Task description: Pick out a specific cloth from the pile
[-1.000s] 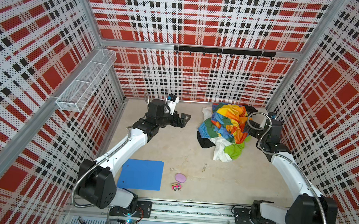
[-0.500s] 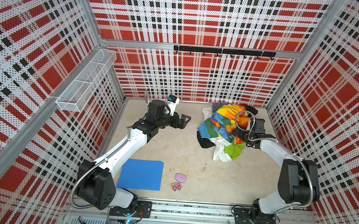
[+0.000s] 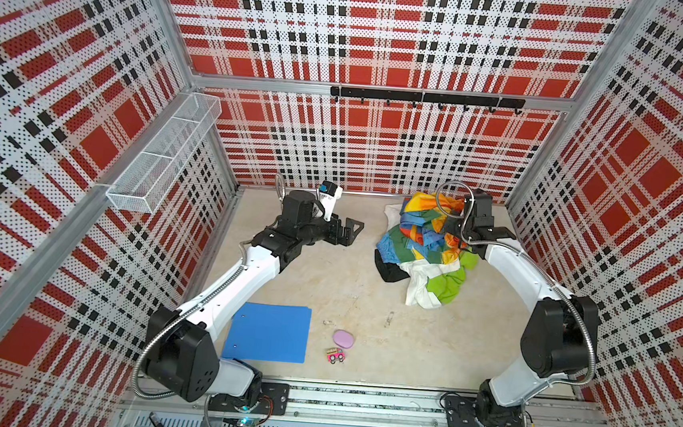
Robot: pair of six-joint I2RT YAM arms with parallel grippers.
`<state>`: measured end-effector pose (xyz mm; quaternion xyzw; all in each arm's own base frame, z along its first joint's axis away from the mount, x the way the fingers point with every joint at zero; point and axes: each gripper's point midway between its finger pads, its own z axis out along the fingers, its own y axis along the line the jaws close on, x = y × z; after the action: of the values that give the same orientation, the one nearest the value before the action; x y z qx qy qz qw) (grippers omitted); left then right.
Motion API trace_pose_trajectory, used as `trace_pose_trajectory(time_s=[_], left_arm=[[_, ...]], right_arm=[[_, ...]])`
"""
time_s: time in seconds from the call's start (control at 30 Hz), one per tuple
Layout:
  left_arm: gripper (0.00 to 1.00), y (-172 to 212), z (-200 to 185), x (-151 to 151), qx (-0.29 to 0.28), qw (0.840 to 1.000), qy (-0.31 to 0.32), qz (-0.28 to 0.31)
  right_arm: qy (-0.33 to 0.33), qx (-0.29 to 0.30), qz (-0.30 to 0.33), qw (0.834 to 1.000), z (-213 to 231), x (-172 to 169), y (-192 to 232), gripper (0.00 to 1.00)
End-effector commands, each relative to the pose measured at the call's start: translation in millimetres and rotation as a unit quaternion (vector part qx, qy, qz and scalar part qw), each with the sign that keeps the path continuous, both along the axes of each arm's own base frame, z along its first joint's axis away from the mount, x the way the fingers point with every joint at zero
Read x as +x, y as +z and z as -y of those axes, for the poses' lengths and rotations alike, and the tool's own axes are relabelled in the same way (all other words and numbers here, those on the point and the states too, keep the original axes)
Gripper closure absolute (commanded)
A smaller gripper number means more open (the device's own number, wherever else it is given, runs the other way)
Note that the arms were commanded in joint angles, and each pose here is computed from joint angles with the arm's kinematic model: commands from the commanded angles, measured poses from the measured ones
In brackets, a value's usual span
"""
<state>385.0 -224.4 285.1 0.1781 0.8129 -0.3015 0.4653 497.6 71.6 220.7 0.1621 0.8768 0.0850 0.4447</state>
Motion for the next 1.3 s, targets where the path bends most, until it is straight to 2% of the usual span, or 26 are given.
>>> trace_pose_trajectory(time_s=[0.0, 0.13, 0.23, 0.3, 0.4, 0.47, 0.67, 0.77, 0.9, 1.07, 1.27], left_arm=[[0.01, 16, -1, -4, -0.002, 1.000, 0.001, 0.023], [0.01, 15, -1, -3, -0.001, 1.000, 0.002, 0.023], [0.01, 15, -2, -2, -0.001, 1.000, 0.005, 0.022], [0.01, 14, -1, -2, 0.000, 1.000, 0.004, 0.021], [0.01, 14, -2, -2, 0.000, 1.000, 0.006, 0.021], [0.01, 16, -2, -2, 0.000, 1.000, 0.008, 0.023], [0.01, 16, -2, -3, -0.002, 1.000, 0.007, 0.022], [0.01, 18, -2, -3, -0.002, 1.000, 0.007, 0.024], [0.01, 19, -2, -4, -0.004, 1.000, 0.006, 0.025], [0.01, 19, -3, -4, -0.003, 1.000, 0.007, 0.025], [0.01, 18, -2, -3, -0.004, 1.000, 0.007, 0.023]], right_arm=[[-0.005, -0.008, 0.013, 1.000, -5, 27, 5, 0.85], [0.011, 0.010, -0.010, 1.000, -21, 50, -23, 0.83], [0.005, 0.006, -0.045, 0.999, -24, 58, -60, 0.79], [-0.003, 0.000, -0.071, 0.997, -22, 58, -86, 0.73], [0.006, 0.003, -0.090, 0.996, -24, 52, -100, 0.57], [0.008, 0.006, -0.073, 0.997, -23, 46, -88, 0.50], [0.005, -0.013, -0.037, 0.999, -9, 16, -42, 0.13], [-0.013, -0.024, -0.045, 0.999, 6, 0, -37, 0.00], [-0.033, -0.031, -0.066, 0.997, 26, -17, -49, 0.00], [-0.032, -0.017, -0.096, 0.995, 27, -22, -72, 0.00], [-0.037, -0.015, -0.121, 0.992, 25, -10, -100, 0.00]])
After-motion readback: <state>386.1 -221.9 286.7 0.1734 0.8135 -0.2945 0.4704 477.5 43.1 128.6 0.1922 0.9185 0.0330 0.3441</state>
